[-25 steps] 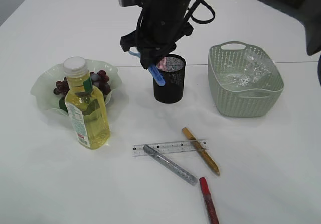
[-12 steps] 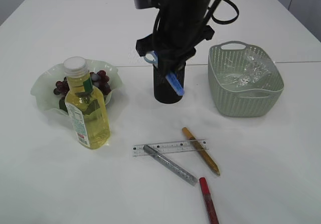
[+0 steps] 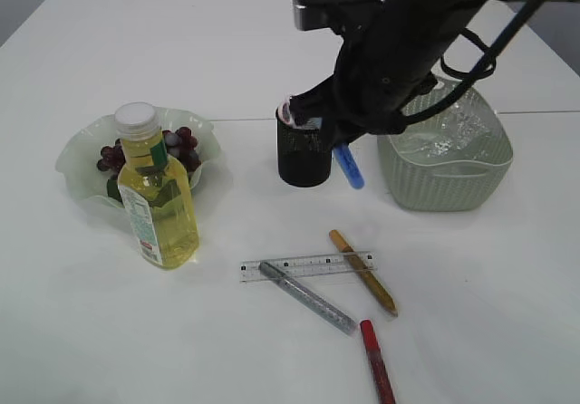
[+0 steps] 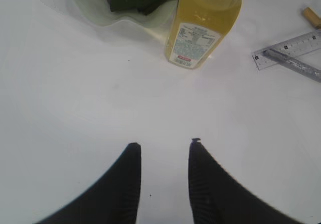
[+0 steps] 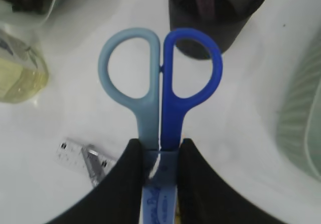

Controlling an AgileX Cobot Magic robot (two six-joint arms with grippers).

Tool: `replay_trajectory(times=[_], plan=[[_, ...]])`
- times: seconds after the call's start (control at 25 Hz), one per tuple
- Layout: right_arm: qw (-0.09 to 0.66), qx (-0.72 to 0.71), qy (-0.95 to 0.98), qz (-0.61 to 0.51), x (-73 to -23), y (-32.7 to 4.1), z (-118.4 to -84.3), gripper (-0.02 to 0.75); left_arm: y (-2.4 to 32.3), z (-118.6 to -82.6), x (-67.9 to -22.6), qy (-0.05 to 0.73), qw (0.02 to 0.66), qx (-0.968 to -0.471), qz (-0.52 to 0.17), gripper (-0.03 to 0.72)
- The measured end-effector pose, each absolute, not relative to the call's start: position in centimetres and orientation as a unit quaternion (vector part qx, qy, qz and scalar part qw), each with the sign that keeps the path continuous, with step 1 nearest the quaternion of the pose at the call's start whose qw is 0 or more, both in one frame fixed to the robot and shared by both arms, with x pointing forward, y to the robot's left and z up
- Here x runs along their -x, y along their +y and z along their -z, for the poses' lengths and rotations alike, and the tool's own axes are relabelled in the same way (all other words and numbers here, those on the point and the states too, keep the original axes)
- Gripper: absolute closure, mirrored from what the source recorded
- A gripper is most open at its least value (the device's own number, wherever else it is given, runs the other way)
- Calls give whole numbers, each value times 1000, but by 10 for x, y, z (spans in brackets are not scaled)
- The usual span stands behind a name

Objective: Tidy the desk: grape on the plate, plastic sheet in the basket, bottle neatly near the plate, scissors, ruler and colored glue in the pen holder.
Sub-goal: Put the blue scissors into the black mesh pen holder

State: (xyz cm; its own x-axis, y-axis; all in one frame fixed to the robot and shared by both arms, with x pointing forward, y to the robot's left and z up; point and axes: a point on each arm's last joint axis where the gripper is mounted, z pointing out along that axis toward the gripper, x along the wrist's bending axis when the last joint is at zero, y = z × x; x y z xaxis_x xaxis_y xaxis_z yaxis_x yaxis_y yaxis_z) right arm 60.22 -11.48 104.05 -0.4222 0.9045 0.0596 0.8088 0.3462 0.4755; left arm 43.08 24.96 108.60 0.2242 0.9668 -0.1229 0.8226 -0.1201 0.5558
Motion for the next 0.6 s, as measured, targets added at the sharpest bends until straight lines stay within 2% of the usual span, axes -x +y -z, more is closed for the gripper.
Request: replay_trajectory(times=[0.32,0.6], plan=[[195,-538,751,-330,-633,-140,-1047,612,248,-1083,-436,611,266,-735,-131,447],[254,-516,711,-404,-664,-133,-1026,613,248,-1083,-436,611,266,-735,-131,447]])
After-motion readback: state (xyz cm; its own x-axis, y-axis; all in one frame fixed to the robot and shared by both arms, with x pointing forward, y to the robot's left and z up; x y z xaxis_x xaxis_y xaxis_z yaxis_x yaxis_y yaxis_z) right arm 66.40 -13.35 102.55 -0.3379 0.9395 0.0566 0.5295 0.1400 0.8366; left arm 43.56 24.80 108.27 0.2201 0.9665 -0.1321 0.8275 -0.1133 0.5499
